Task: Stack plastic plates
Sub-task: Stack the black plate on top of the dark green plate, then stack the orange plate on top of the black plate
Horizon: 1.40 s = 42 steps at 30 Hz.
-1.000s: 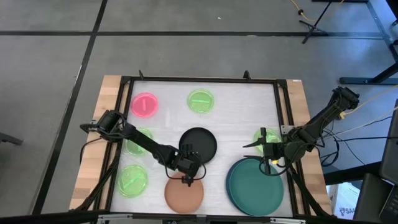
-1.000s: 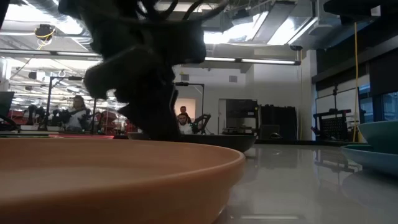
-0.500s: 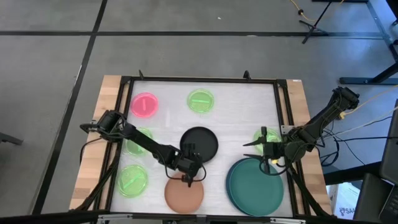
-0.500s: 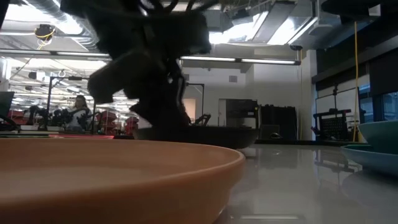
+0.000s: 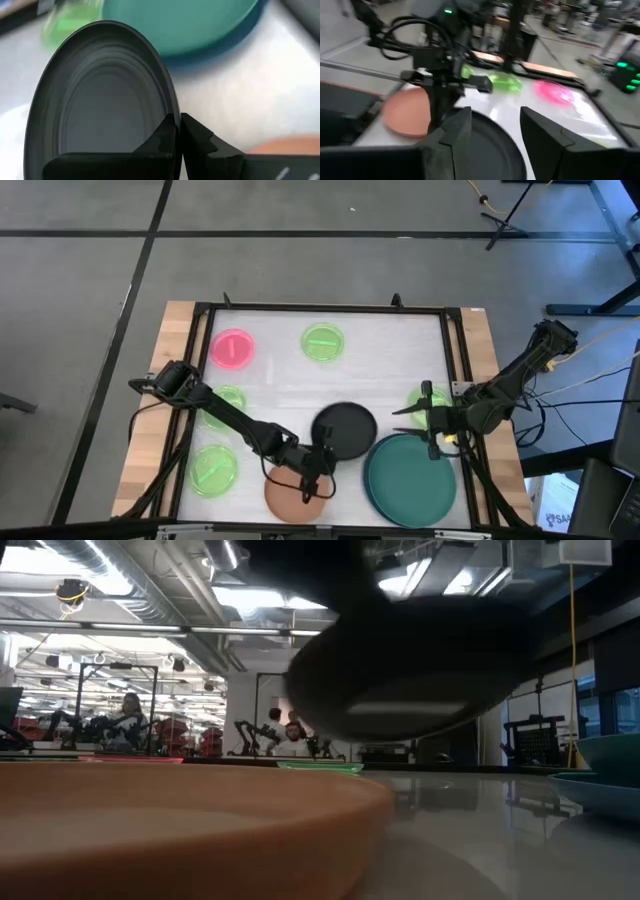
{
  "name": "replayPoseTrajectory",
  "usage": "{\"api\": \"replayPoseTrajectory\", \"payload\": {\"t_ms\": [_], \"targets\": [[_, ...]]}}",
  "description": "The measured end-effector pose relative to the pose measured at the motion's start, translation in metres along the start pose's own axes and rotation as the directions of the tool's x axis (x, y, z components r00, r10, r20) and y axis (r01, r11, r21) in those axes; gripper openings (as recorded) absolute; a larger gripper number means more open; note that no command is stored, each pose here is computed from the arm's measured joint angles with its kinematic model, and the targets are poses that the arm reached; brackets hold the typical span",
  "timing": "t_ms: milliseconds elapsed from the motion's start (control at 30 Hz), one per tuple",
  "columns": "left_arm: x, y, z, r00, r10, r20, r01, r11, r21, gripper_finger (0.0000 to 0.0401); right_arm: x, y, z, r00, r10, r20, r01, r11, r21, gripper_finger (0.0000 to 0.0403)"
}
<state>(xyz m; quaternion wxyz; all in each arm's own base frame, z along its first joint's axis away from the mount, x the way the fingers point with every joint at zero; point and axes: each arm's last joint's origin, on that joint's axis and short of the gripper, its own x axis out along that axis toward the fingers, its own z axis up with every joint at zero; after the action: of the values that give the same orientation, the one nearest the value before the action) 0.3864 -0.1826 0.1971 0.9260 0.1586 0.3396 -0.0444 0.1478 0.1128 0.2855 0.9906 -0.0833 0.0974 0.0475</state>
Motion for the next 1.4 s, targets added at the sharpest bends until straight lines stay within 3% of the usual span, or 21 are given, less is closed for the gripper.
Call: {"api": "replayPoseTrajectory", "payload": {"t_ms": [167, 300, 533, 833, 1033, 1233, 1400], "targets": [[0.002, -0.004, 0.017, 0.966, -0.162, 0.200, 0.164, 0.987, 0.007, 0.0010, -0.001, 0.003, 0.008, 0.993, 0.103, 0.059, -0.105, 0.994, 0.032, 0.0161], [0.019, -0.009, 0.018, 0.936, -0.195, 0.293, 0.174, 0.980, 0.094, 0.0010, -0.001, 0.003, 0.011, 0.988, 0.125, 0.088, -0.130, 0.991, 0.041, 0.0161], [0.060, -0.010, 0.033, 0.910, -0.229, 0.345, 0.176, 0.968, 0.178, 0.0010, 0.000, 0.004, 0.013, 0.986, 0.123, 0.110, -0.130, 0.989, 0.063, 0.0161], [0.099, -0.003, 0.055, 0.849, -0.377, 0.370, 0.294, 0.919, 0.261, 0.0010, 0.010, 0.011, 0.013, 0.985, 0.114, 0.127, -0.127, 0.987, 0.097, 0.0161], [0.112, 0.002, 0.046, 0.869, -0.358, 0.341, 0.312, 0.932, 0.185, 0.0023, 0.012, 0.012, 0.012, 0.986, 0.113, 0.121, -0.124, 0.988, 0.092, 0.0161], [0.111, 0.000, 0.047, 0.869, -0.362, 0.338, 0.319, 0.931, 0.177, 0.0086, 0.012, 0.012, 0.012, 0.987, 0.101, 0.121, -0.113, 0.989, 0.095, 0.0161], [0.099, -0.005, 0.051, 0.912, -0.293, 0.288, 0.257, 0.954, 0.154, 0.0121, 0.012, 0.012, 0.012, 0.988, 0.096, 0.118, -0.108, 0.990, 0.095, 0.0161]]}}
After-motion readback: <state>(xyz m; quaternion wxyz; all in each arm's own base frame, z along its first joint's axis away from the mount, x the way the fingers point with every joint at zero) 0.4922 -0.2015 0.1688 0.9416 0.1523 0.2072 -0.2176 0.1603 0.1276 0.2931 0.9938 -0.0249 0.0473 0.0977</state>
